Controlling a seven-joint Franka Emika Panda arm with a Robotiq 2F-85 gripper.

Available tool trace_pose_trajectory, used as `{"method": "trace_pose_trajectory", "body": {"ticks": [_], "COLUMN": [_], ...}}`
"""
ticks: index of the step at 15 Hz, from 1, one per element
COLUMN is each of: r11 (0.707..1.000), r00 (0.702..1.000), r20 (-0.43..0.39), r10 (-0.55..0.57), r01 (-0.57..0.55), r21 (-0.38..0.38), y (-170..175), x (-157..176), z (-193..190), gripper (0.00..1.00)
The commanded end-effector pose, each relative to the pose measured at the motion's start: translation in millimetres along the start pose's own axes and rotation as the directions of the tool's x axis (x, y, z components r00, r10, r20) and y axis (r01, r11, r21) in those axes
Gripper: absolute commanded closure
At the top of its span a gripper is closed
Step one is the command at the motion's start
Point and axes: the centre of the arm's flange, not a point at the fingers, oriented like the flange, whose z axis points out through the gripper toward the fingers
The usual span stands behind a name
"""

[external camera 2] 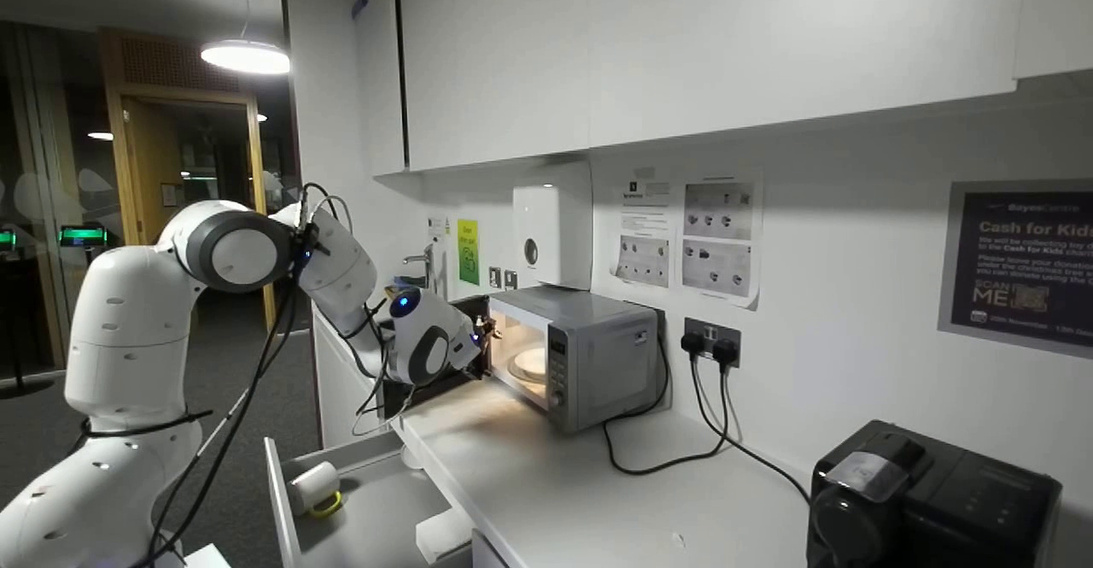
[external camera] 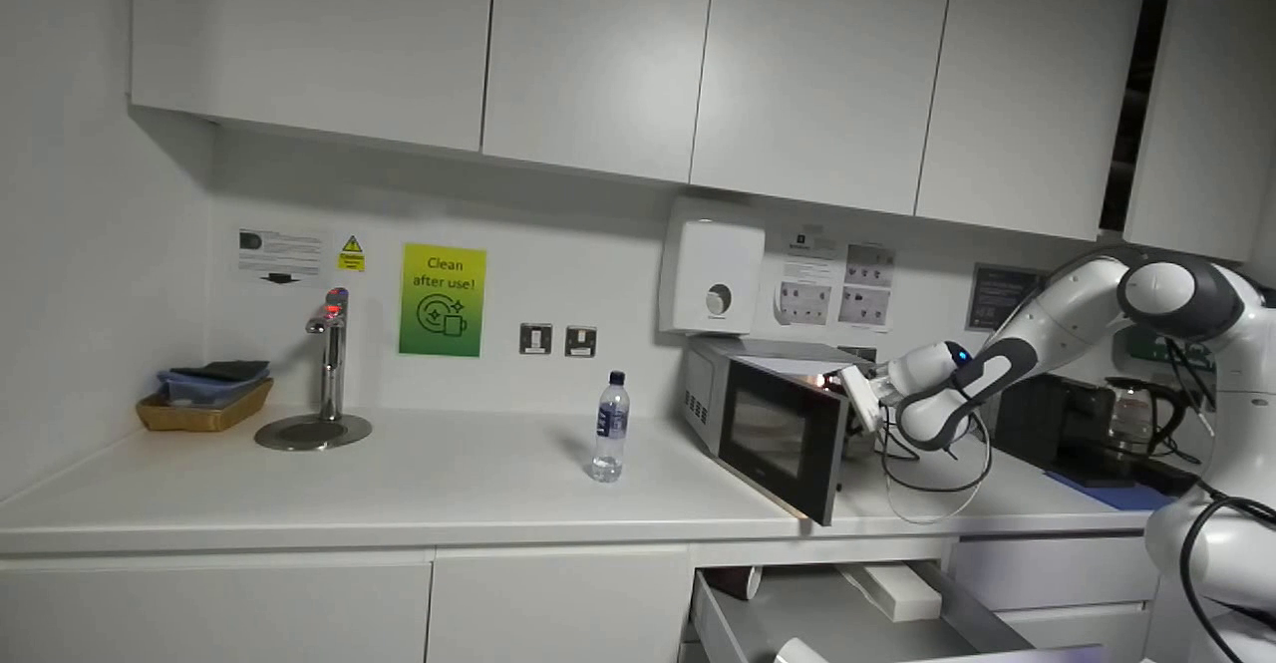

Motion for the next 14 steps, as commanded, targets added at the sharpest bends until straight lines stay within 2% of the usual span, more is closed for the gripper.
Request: {"method": "trace_pose_trajectory", "body": {"ticks": [1, 6, 11, 14], "r11": [1.000, 1.000, 0.990, 0.968], "r00": [1.000, 0.999, 0.990, 0.968], "r20": [-0.011, -0.019, 0.025, 0.051], "r10": [-0.018, -0.030, -0.139, -0.245], "r01": [0.018, 0.030, 0.140, 0.247], "r21": [0.014, -0.004, -0.035, -0.032], "y": [16, 18, 24, 24], "x": [5, 15, 13, 10], "z": [20, 32, 42, 42], "gripper": [0.00, 0.00, 0.00, 0.00]}}
